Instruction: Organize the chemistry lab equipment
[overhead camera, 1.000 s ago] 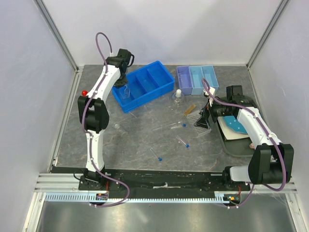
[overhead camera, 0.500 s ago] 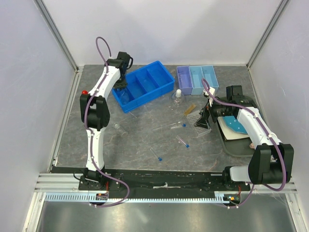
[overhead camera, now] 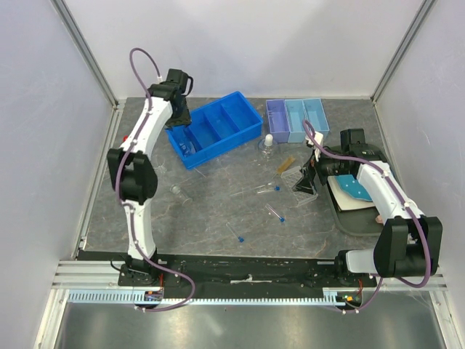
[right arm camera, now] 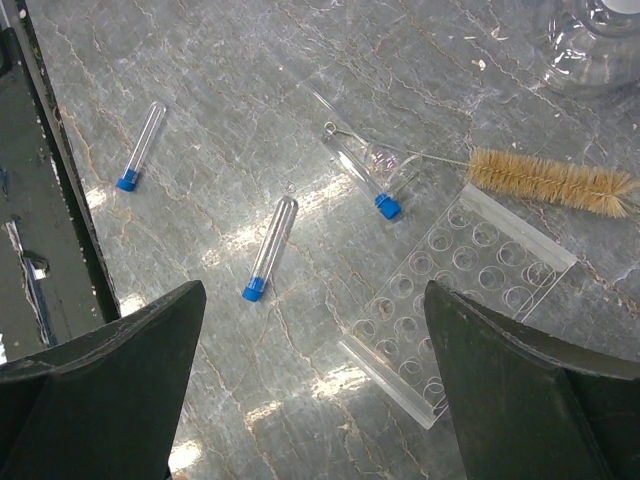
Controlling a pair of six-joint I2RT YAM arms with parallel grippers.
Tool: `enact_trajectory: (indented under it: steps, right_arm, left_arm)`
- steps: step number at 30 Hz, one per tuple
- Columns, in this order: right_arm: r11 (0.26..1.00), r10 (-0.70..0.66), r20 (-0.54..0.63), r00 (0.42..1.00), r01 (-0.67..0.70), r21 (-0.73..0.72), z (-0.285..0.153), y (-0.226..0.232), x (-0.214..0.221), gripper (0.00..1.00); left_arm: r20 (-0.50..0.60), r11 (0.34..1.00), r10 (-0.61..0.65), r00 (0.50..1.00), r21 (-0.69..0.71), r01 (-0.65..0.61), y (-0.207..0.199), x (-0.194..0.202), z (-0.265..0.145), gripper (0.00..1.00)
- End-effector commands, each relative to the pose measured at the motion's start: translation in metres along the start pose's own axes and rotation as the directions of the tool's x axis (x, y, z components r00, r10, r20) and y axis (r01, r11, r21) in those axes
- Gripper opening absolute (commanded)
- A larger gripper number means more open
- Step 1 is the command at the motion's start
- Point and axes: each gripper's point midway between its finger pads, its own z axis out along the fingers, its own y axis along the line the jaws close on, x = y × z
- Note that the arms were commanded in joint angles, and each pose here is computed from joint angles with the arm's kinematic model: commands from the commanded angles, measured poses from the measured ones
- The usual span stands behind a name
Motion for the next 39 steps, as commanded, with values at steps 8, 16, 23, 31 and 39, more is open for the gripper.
enact_trajectory:
  steps: [8,16,23,31,39]
  right_arm:
    - [0.973,-0.23,0.026,0.973,0.23,-0.011,-0.025,0.021,-0.029,0.98]
    - [0.979,-0.204,0.008,0.979,0.204,-0.003,-0.037,0.029,-0.052,0.98]
    - [0.977,-0.124,-0.052,0.991,0.132,0.169,-0.021,0.007,-0.075,0.98]
    - [0.948,0.018,0.052,0.998,-0.033,0.317,0.0,-0.027,-0.106,0.98]
    - [0.881,0.033,0.167,0.985,-0.107,0.461,0.041,-0.062,-0.116,0.98]
  left_arm:
    - [0.358,0.827,-0.047,0.933,0.537,-0.164,-0.004,0.012,-0.182,0.7]
    - [0.512,0.674,-0.163,0.843,0.682,-0.284,0.029,0.09,-0.239,0.99]
    - [0.537,0.69,-0.132,0.833,0.654,-0.312,0.047,0.135,-0.234,0.99]
    - [0.539,0.799,-0.15,0.829,0.56,-0.22,0.076,0.151,-0.211,0.99]
    - [0.5,0.82,-0.141,0.854,0.543,-0.182,0.08,0.167,-0.191,0.99]
